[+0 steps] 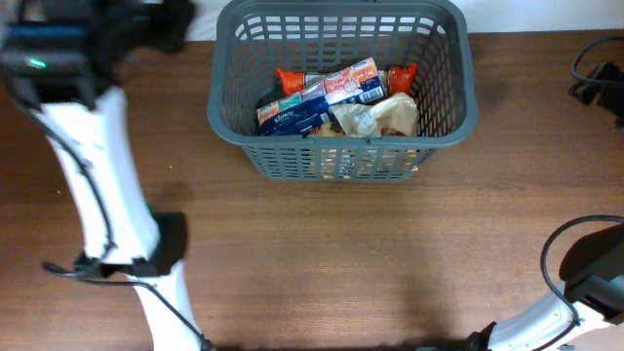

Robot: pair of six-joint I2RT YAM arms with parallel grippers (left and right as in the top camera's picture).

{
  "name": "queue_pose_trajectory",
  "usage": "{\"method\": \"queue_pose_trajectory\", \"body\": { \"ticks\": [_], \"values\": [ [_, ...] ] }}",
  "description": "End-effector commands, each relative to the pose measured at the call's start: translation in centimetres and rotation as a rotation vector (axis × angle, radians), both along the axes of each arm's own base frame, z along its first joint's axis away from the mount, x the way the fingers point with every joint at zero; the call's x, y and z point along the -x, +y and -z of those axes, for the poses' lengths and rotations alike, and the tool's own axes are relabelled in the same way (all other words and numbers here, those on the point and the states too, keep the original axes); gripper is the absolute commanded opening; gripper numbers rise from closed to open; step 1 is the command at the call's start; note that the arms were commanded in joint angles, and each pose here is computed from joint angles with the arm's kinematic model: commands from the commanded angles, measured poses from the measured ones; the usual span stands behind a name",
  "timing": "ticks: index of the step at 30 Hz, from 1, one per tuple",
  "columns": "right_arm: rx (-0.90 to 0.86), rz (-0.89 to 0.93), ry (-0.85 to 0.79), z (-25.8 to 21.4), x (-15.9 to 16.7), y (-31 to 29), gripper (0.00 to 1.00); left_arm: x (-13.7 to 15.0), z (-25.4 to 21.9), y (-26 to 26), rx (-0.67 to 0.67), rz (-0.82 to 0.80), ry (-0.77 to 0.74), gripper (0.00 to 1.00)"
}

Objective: Pack container
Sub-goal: 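Lift the green jar and lower it into the basket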

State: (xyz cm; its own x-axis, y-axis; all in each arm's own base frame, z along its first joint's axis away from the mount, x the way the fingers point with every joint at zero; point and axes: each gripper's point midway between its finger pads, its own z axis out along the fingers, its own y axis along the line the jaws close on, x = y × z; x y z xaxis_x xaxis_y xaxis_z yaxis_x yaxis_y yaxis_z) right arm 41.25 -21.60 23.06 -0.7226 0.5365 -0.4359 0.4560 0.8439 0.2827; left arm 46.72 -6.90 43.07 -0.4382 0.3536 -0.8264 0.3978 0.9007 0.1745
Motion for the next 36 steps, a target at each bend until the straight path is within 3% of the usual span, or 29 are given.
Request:
{"method": "queue_pose_trajectory", "body": {
  "ticks": [1, 7, 15, 18, 23, 27, 29, 31, 32, 33, 36],
  "values": [
    [0.005, -0.009, -0.024, -1.0, 0.2, 0.4, 0.99, 1.6, -0.4, -6.1, -0.293, 0.186, -0.091, 0.02],
    [0.005, -0.009, -0.024, -1.0, 0.2, 0.4, 0.99, 1.6, 6.0, -14.8, -0.531, 0.447, -0.016, 0.02],
    [0.005, -0.009, -0.024, -1.0, 0.2, 0.4, 0.99, 0.0, 19.7, -17.3, -0.653, 0.54, 0.294, 0.02],
    [0.005, -0.009, -0.024, -1.0, 0.2, 0.4, 0.99, 0.4, 22.7, -16.6, -0.656, 0.514, 0.401, 0.02],
    [0.005, -0.009, -0.024, -1.0, 0.2, 0.4, 0.99, 0.5, 23.8, -13.9, -0.644, 0.387, 0.496, 0.02],
    [0.005, -0.009, -0.024, -1.0, 0.2, 0.4, 0.99, 1.4, 24.5, -12.6, -0.545, 0.368, 0.586, 0.03],
    [0.005, -0.009, -0.024, -1.0, 0.2, 0.4, 0.99, 1.8, 24.6, -12.4, -0.485, 0.39, 0.621, 0.11],
    [0.005, -0.009, -0.024, -1.0, 0.2, 0.4, 0.99, 2.1, 24.7, -12.4, -0.434, 0.403, 0.644, 0.39],
    [0.005, -0.009, -0.024, -1.0, 0.2, 0.4, 0.99, 2.4, 24.8, -12.4, -0.413, 0.404, 0.66, 0.43],
    [0.005, -0.009, -0.024, -1.0, 0.2, 0.4, 0.99, 2.8, 24.8, -12.4, -0.398, 0.406, 0.677, 0.59],
    [0.005, -0.009, -0.024, -1.0, 0.2, 0.4, 0.99, 3.4, 24.7, -12.2, -0.398, 0.402, 0.7, 0.59]
  ]
}}
